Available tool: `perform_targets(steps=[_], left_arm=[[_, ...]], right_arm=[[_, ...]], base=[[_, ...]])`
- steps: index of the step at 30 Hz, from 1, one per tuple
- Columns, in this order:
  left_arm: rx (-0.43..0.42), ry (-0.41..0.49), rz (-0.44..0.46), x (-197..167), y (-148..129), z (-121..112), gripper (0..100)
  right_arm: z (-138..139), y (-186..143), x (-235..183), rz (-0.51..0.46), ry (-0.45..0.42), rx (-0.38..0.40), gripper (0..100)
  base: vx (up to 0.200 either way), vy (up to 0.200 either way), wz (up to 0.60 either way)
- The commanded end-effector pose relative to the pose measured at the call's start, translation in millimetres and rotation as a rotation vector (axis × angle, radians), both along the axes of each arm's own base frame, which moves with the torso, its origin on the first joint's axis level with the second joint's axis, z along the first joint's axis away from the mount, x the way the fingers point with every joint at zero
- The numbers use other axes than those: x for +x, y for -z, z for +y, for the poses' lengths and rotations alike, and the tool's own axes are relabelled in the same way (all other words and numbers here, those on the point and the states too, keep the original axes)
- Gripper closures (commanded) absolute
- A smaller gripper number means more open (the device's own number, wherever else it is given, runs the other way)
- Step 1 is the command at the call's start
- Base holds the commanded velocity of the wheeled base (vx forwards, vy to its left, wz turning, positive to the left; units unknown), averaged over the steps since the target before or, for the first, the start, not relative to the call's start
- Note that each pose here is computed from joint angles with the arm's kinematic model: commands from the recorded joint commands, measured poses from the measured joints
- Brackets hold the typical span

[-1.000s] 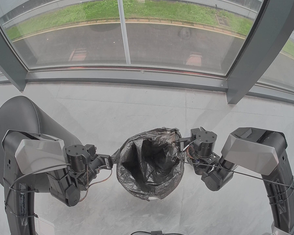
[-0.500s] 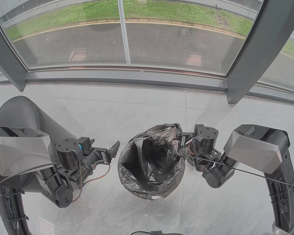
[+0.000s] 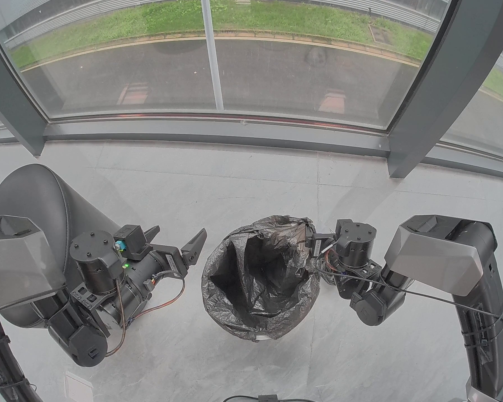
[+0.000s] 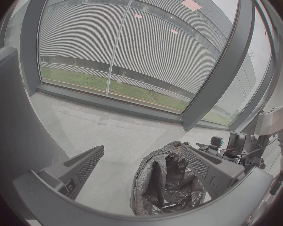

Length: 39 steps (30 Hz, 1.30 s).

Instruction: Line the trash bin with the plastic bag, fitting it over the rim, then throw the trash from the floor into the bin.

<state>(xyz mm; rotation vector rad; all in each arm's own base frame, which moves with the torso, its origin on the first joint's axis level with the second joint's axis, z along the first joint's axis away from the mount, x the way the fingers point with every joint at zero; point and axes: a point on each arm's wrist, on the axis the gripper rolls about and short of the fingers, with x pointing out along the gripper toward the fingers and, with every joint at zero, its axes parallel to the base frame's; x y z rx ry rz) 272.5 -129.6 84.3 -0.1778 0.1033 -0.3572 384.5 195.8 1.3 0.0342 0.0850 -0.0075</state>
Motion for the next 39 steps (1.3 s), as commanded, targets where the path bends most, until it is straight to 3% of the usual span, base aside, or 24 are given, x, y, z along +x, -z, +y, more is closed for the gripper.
perform_targets(steps=[1,10,17,20,30,37,39], left_arm=[[-0.059,0.001,-0.084,-17.9,-32.4,4.0,0],[-0.145,0.009,-0.201,-55.8,-75.3,21.0,0],[-0.188,0.024,-0.228,-69.9,-86.4,25.4,0],[-0.240,0.037,-0.202,-76.5,-85.6,29.0,0],[-0.252,0.037,-0.217,-79.8,-89.6,31.5,0],[-0.252,0.031,-0.218,-78.8,-89.6,32.4,0],[-0.249,0.031,-0.214,-78.1,-88.6,32.1,0]], right_arm=[[0.7,-4.8,1.6,-0.019,0.001,0.016,0],[10.4,1.2,-14.5,0.028,-0.028,0.086,0],[2.6,14.3,-31.3,0.097,-0.026,0.065,0],[3.1,6.9,-31.8,0.086,-0.025,0.104,0],[-1.5,-31.4,-35.8,0.015,-0.025,0.151,0],[24.7,-53.8,-75.9,0.016,-0.140,0.142,0],[47.1,-54.1,-99.6,0.046,-0.225,0.112,0]], base=[[0.000,0.000,0.00],[0.000,0.000,0.00],[0.000,0.000,0.00],[0.000,0.000,0.00],[0.000,0.000,0.00],[0.000,0.000,0.00],[0.000,0.000,0.00]])
